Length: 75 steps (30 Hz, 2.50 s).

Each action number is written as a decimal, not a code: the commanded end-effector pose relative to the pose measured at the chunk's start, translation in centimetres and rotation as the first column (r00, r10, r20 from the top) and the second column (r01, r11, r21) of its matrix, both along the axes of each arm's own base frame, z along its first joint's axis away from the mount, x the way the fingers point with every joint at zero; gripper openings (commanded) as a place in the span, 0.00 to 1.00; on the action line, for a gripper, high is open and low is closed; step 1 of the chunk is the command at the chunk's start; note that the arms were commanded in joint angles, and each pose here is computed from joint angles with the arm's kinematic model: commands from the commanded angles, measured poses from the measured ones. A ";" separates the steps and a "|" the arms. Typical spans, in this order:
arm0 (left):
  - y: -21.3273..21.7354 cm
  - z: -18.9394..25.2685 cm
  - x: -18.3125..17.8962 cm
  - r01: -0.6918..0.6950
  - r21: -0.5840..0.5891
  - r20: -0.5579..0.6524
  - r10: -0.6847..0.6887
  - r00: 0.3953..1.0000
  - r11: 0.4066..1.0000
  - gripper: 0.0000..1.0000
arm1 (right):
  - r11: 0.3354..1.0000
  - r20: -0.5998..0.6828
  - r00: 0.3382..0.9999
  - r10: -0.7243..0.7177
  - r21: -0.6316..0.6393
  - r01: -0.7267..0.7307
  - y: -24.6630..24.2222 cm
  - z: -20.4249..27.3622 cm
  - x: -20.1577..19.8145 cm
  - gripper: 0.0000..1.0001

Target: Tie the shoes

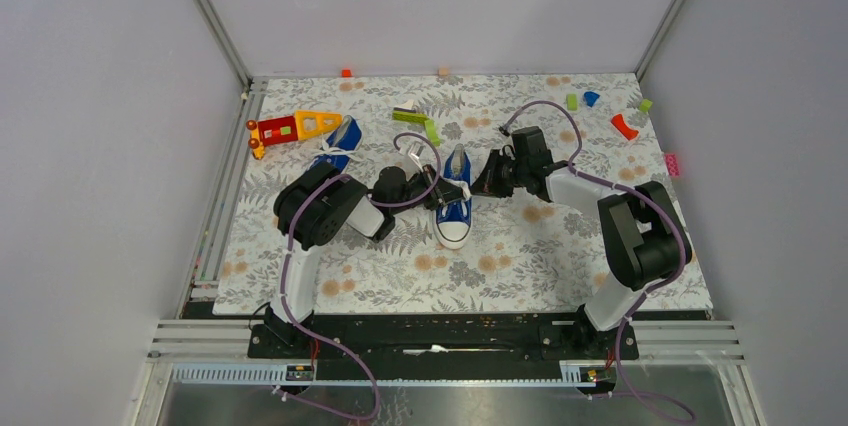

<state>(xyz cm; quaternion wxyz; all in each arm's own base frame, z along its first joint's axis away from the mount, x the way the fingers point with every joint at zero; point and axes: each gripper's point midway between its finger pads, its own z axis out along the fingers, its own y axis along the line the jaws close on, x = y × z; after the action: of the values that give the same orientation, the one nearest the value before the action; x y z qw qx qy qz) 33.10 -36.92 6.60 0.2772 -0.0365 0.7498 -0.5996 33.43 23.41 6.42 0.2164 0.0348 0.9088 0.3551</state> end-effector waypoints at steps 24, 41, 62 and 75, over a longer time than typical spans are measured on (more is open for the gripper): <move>4.5 4.3 -3.0 -0.135 0.116 0.075 0.127 0.989 0.984 0.22 | 0.998 0.045 0.998 0.040 -0.046 -0.038 0.7 3.0 -0.1 0.00; 1.2 5.5 -3.4 -0.135 0.236 0.117 0.110 0.987 0.962 0.51 | 0.997 0.047 0.997 0.059 -0.042 -0.057 1.4 3.1 -0.4 0.00; 2.7 2.5 -2.1 -0.135 0.374 0.100 0.105 0.989 0.918 0.00 | 0.995 0.028 0.999 -0.028 -0.095 0.031 0.1 1.8 -0.2 0.00; 4.8 2.2 -1.9 -0.127 0.416 0.103 0.092 0.990 0.901 0.00 | 0.982 0.012 0.990 -0.141 -0.124 0.142 -1.4 0.5 -0.4 0.00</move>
<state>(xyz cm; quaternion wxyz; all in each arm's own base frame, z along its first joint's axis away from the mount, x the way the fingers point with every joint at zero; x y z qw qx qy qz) 30.93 -32.00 6.64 0.3203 -0.0160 0.8592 -0.3987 32.57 22.18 5.93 0.2192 0.0680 0.9308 0.2844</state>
